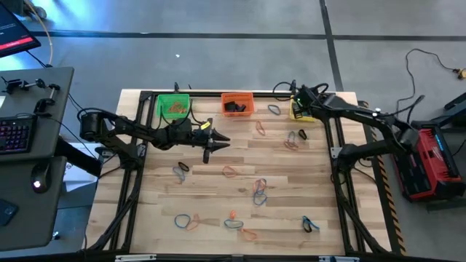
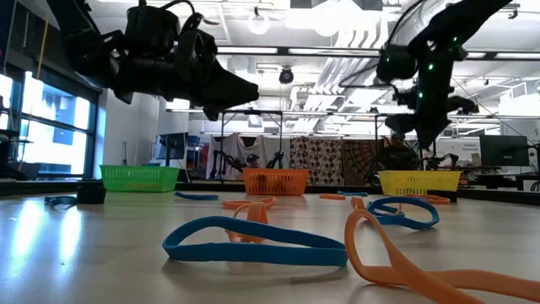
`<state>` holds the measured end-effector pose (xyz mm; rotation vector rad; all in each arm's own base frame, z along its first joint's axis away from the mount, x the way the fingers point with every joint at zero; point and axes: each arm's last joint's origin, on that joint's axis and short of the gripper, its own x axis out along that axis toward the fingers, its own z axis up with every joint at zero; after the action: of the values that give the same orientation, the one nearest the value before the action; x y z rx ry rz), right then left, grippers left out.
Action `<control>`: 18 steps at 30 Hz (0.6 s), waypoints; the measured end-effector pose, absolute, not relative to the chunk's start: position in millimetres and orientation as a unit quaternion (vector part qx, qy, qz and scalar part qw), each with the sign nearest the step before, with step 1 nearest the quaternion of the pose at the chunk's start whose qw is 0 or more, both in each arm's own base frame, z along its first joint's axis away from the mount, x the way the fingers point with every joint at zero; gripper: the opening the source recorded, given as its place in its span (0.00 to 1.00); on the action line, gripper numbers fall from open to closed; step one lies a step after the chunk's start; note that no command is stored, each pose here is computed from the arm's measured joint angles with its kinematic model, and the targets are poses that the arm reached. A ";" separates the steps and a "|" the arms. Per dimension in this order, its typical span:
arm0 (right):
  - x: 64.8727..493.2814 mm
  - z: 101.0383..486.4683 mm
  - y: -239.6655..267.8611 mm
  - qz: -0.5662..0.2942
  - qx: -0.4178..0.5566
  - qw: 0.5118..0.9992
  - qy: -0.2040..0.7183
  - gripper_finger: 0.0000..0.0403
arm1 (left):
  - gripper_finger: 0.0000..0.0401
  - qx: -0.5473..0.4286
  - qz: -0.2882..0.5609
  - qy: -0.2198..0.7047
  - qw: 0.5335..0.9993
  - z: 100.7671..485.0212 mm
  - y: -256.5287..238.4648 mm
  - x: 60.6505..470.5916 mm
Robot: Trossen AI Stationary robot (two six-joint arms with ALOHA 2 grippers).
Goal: Sort rubber bands into baskets
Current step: Put the blue rubber band into the yellow bin
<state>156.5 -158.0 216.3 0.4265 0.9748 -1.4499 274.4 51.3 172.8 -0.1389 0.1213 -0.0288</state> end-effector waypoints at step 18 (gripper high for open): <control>159.0 166.3 -195.7 -0.570 0.227 0.598 0.516 0.10 | 0.24 -0.057 -0.024 0.060 0.996 173.1 34.4 277.3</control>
<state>159.0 -195.7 166.3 0.5257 1.1978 -1.3228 277.3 34.4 173.1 -0.1145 0.1203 -0.0472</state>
